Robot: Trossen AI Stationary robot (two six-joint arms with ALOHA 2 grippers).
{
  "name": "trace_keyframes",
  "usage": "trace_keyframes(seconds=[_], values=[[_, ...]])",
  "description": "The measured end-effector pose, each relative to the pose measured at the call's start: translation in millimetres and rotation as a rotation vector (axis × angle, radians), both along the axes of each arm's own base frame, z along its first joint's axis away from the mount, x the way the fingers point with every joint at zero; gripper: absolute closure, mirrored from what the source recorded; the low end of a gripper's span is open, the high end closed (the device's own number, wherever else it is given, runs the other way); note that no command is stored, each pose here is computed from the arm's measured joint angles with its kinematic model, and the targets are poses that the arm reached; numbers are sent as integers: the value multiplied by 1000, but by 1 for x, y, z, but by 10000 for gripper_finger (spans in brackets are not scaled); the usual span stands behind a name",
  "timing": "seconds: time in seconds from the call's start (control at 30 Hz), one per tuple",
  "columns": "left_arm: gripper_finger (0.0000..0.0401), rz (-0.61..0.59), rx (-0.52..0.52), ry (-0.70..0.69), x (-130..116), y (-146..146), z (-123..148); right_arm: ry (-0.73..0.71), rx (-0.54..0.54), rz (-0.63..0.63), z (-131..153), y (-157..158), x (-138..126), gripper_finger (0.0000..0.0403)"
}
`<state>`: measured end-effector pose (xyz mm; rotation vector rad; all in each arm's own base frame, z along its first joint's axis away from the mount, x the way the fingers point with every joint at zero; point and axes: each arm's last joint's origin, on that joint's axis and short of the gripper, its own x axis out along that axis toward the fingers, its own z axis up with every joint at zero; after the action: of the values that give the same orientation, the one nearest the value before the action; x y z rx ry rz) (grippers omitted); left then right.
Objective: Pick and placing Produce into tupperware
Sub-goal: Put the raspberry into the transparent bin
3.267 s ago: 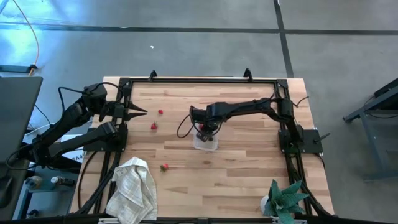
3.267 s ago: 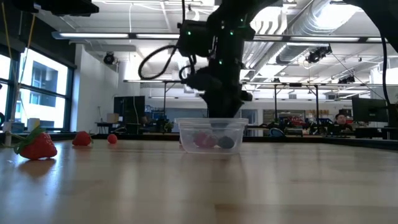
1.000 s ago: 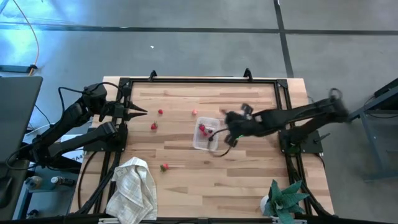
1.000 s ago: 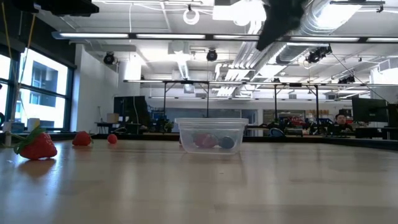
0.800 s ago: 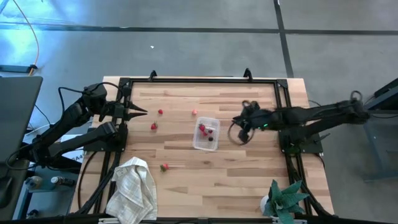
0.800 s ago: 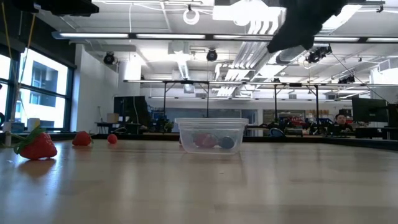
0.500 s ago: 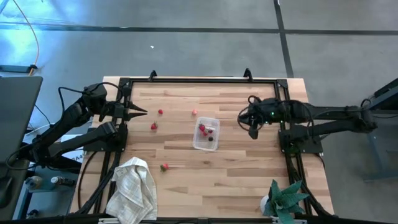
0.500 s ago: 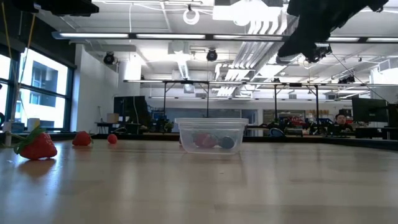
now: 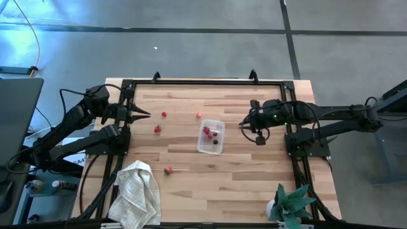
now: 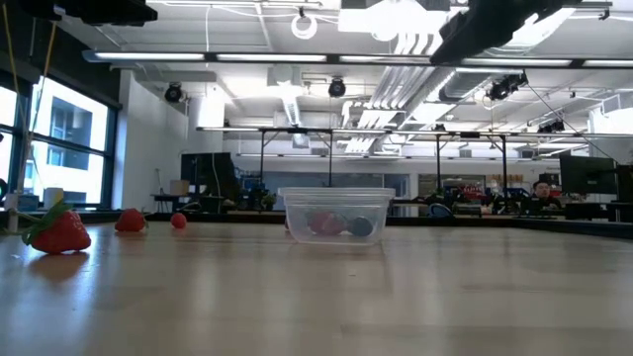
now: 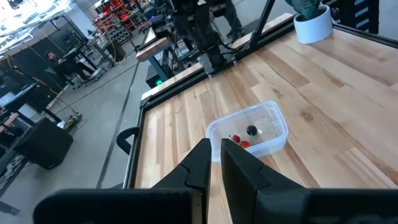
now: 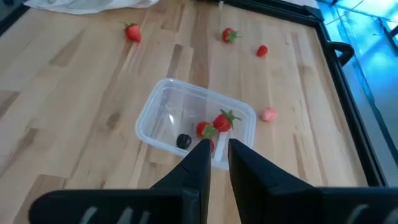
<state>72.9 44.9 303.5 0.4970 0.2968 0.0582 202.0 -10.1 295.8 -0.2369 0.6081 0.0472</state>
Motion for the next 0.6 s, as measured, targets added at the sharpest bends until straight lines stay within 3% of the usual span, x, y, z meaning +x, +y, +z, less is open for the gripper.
trace_keyframes(seconds=[0.3, 0.6], values=[[373, 0, 1, 0, 0, 0, 0, 16, -7, -26, -2, -1, -1, 356], [373, 0, 1, -1, 0, 0, 0, 16, 119, -115, -2, -1, -1, 356]])
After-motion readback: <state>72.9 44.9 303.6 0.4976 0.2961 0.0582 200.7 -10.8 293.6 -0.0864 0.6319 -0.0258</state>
